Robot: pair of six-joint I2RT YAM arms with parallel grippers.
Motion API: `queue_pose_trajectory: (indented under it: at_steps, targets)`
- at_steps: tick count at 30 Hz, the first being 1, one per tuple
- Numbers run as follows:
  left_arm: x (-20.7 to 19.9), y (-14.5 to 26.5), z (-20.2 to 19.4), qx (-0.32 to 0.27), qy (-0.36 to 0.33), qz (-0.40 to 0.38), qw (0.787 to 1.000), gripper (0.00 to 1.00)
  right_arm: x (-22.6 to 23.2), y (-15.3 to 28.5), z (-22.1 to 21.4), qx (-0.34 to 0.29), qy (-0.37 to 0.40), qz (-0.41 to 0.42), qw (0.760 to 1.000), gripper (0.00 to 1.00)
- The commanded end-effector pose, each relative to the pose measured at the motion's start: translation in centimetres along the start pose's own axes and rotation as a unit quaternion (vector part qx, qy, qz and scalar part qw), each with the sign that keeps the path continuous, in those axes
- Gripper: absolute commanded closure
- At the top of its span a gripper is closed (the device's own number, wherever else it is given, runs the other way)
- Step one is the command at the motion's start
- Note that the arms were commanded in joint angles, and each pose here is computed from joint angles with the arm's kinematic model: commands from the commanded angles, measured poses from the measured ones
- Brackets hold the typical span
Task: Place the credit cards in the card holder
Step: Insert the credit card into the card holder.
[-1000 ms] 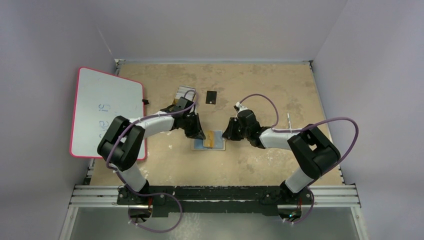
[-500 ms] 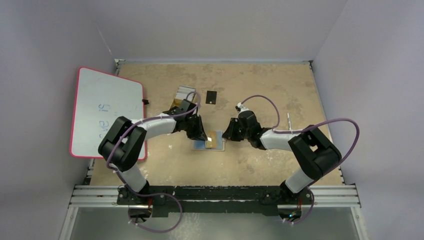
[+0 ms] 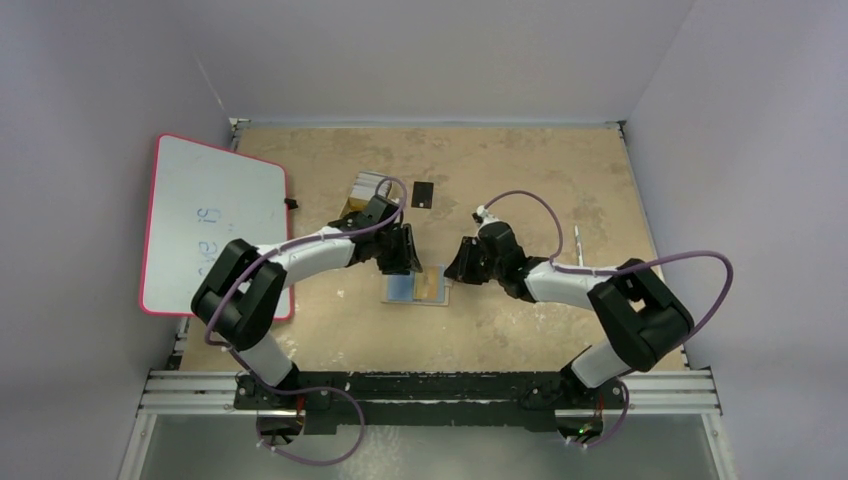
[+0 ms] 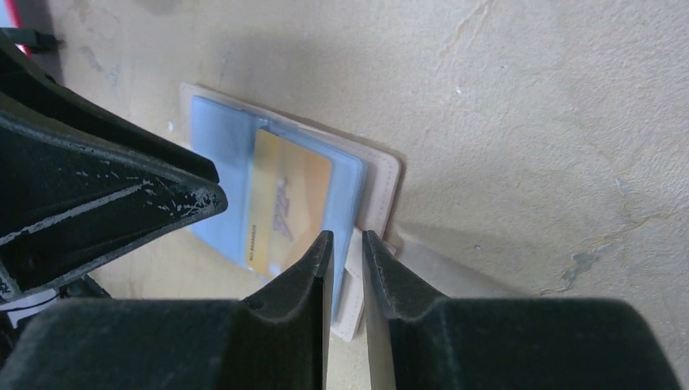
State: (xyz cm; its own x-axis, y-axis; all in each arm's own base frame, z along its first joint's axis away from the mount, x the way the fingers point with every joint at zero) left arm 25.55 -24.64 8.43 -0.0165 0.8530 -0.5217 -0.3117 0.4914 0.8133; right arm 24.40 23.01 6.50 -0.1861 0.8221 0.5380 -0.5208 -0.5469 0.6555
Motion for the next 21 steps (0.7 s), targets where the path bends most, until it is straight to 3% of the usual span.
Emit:
queue_pose_trajectory:
  at_steps: [1,21]
  targets:
    - [-2.0,1.9,2.4,-0.064,-0.001,-0.017,0.998,0.64,0.5,0.6,0.3,-0.008,0.004,0.008,1.000,0.78]
    - [-1.1,-0.3,0.5,-0.057,0.011,0.010,0.998,0.62,-0.1,-0.2,-0.1,-0.014,-0.006,0.004,1.000,0.77]
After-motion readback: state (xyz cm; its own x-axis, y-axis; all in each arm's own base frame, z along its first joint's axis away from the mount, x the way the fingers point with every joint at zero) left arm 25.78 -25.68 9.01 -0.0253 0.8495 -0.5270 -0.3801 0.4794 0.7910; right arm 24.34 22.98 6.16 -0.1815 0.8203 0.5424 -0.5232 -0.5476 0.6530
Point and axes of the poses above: each gripper's point midway between its finger pads, its own y axis back along the fingers, its own x axis along the line the jaws close on, z = x × y, the point moved 5 cm from there along y, back along the fingers, and after that the axes turned 3 degrees about y, right-handed, at the moved point
